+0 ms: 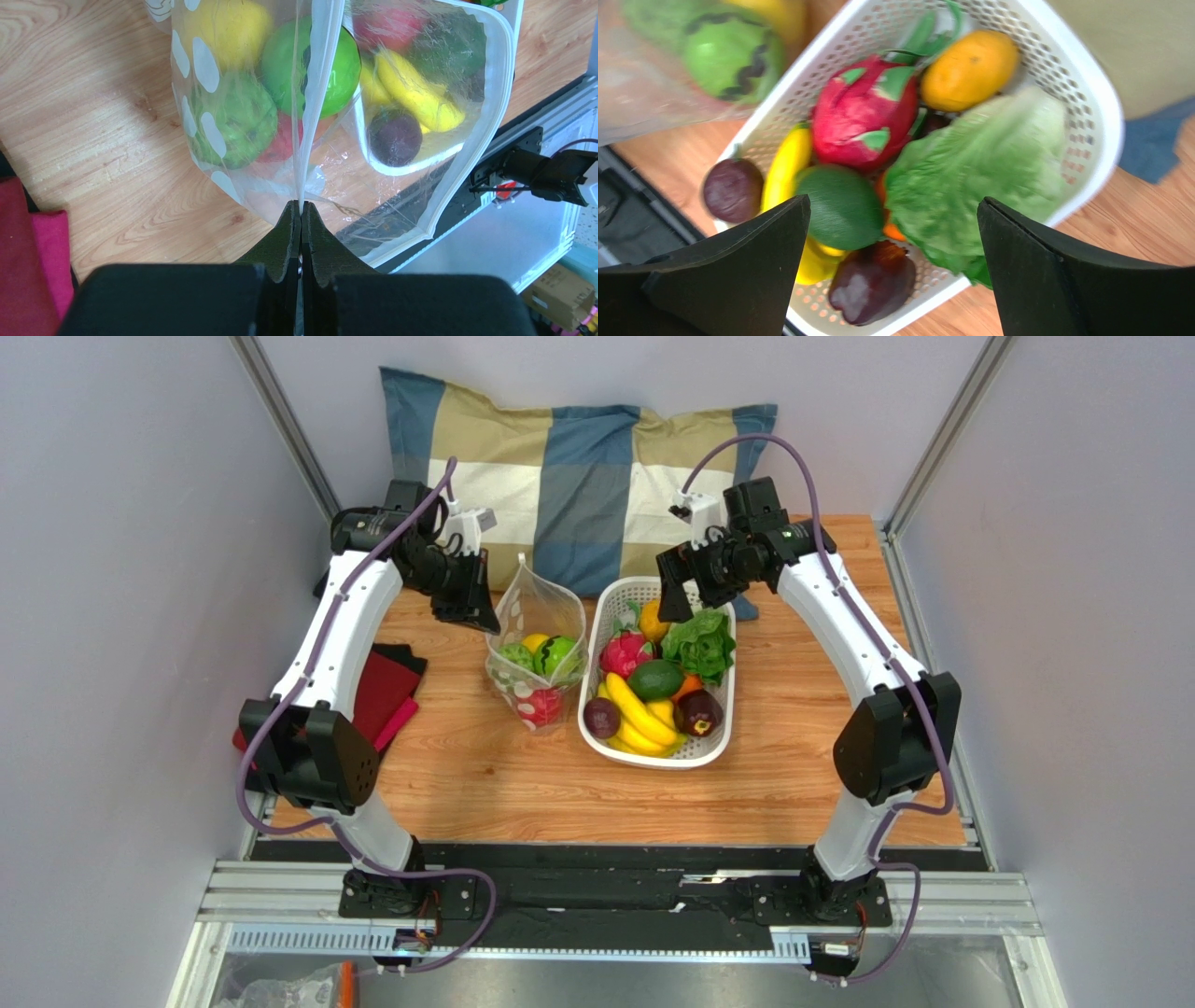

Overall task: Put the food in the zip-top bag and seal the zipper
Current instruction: Pick up the fake vegetable from the bin.

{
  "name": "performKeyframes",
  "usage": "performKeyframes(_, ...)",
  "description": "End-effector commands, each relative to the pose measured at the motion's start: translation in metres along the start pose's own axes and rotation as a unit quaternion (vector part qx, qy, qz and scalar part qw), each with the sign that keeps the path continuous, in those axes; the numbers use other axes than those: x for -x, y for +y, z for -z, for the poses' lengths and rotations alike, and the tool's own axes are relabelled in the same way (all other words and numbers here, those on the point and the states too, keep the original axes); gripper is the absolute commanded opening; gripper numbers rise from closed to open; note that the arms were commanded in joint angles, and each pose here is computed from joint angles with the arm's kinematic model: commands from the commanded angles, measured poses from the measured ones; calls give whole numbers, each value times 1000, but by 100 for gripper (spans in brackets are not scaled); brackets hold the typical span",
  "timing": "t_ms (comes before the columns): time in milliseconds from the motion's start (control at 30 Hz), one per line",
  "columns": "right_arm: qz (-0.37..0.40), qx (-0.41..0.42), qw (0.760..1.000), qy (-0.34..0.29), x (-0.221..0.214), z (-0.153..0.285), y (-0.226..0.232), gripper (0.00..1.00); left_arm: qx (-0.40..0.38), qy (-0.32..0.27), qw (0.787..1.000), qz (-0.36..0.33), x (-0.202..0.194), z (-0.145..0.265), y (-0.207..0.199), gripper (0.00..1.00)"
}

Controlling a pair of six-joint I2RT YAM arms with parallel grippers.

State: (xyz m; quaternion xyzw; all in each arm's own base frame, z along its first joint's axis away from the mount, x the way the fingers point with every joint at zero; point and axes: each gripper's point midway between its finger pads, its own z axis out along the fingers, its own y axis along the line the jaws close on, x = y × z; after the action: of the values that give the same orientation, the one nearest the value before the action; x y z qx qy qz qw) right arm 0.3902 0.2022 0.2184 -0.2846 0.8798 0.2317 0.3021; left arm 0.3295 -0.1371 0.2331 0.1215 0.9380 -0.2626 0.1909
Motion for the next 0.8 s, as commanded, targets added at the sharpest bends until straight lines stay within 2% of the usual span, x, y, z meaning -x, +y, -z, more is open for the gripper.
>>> performKeyframes(0,-26,-124,992,19,-8,0,-56,94,-5,-24,1000,-14,14,6,-8,0)
performKeyframes(267,-78,-147,983,79,-37,-31,-75,94,-1,-27,1000,-16,16,7,-7,0)
performKeyframes(500,-96,-139,981,99,-49,-42,-75,94,-1,-26,1000,-15,15,7,-7,0)
performKeyframes(600,-100,-135,980,107,-52,-47,-75,90,-2,-26,1000,-15,16,7,-7,0)
performKeyframes(733,-117,-102,979,132,-60,-53,-64,77,-2,-26,1000,-15,16,7,-7,0)
performKeyframes(767,-122,-93,978,139,-62,-51,-60,66,-2,-26,1000,-15,16,7,-7,0)
